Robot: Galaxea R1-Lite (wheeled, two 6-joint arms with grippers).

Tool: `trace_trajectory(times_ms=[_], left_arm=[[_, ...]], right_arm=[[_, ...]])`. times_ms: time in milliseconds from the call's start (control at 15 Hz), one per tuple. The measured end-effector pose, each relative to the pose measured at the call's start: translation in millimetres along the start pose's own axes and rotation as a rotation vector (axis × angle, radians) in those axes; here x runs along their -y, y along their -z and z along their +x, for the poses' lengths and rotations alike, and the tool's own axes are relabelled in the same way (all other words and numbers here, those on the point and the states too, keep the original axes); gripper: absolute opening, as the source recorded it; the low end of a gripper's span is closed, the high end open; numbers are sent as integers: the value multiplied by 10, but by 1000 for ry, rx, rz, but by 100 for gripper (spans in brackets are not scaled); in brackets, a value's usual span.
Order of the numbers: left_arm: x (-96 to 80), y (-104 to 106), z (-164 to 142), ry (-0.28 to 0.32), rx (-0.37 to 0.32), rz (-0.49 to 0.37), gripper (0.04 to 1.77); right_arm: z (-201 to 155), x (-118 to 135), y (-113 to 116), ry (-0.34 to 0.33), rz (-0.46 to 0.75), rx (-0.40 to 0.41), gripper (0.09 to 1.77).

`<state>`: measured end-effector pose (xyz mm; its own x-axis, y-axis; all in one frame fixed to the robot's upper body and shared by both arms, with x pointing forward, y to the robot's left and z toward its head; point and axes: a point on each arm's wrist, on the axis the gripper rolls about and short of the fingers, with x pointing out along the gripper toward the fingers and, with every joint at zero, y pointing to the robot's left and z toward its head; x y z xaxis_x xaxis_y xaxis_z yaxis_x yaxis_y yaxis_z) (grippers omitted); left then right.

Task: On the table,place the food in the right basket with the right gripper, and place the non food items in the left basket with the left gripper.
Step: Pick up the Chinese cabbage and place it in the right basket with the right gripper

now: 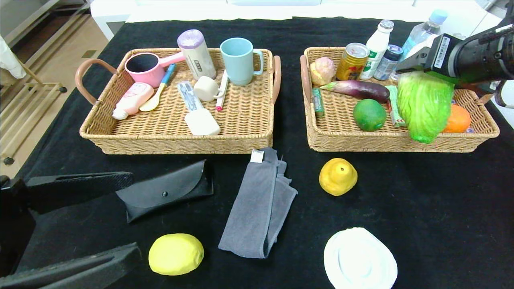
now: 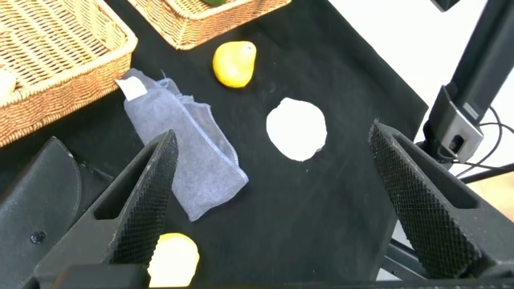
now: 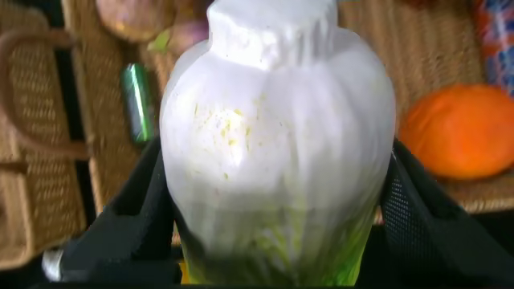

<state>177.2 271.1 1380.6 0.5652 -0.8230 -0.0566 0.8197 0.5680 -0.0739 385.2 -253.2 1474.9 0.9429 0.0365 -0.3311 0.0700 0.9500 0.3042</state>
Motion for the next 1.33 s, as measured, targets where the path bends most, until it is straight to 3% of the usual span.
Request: trace_trajectory(times_ms=[333, 933, 1333], left_arm=[[2, -3, -5, 0, 3, 2, 172], [10, -8, -22, 0, 9, 4, 172], [15, -16, -31, 1, 15, 8, 172]], right_arm=[[487, 179, -123, 44, 2, 129, 146], [737, 262, -57, 78, 11, 109, 145], [727, 270, -52, 85, 10, 105, 164]])
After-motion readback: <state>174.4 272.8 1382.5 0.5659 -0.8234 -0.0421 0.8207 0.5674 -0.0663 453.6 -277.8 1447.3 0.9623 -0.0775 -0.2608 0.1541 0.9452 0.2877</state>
